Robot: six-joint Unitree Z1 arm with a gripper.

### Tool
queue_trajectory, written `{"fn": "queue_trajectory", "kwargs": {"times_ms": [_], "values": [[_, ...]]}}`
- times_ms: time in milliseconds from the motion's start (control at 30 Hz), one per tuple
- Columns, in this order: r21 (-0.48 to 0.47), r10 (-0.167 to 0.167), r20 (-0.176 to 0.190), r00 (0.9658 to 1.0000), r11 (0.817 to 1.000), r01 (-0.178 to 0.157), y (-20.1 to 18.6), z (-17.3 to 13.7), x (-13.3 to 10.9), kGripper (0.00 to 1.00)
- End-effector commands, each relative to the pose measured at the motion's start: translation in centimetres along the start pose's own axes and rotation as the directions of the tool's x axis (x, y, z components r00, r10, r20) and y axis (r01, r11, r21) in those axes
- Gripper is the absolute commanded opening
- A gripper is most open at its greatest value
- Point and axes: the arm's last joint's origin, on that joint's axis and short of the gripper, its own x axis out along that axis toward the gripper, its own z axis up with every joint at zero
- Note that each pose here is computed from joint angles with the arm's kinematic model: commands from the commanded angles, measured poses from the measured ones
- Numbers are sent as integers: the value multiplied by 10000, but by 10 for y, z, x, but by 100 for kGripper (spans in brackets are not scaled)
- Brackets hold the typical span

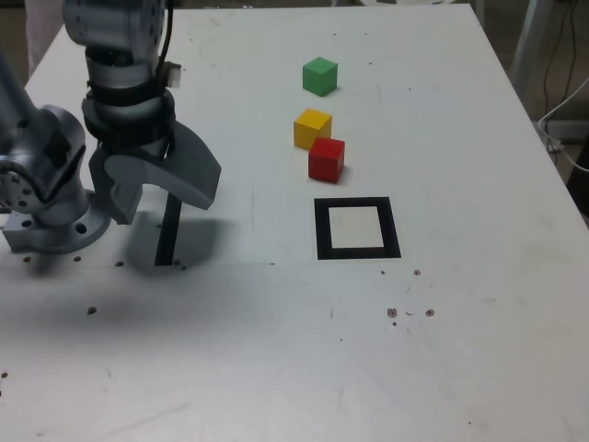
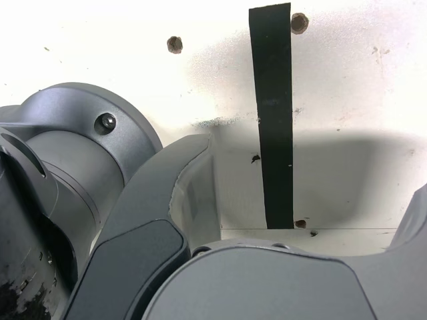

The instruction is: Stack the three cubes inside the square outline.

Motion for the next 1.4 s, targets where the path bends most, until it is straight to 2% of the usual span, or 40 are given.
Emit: {"fn": "queue_trajectory", "kwargs": {"times_ms": [0, 400, 733, 1067, 1367], "values": [[-9, 15, 21, 10000, 10000, -15, 0, -1, 0, 99], [-134, 25, 54, 10000, 9999, -24, 0, -1, -1, 99], [-200, 246, -16, 9997, 9995, -246, 0, 12, -5, 99], [90, 787, 222, 9967, 9968, -789, 2, 46, -29, 99], [396, 848, 384, 9957, 9955, -863, 11, 85, -38, 99]]}}
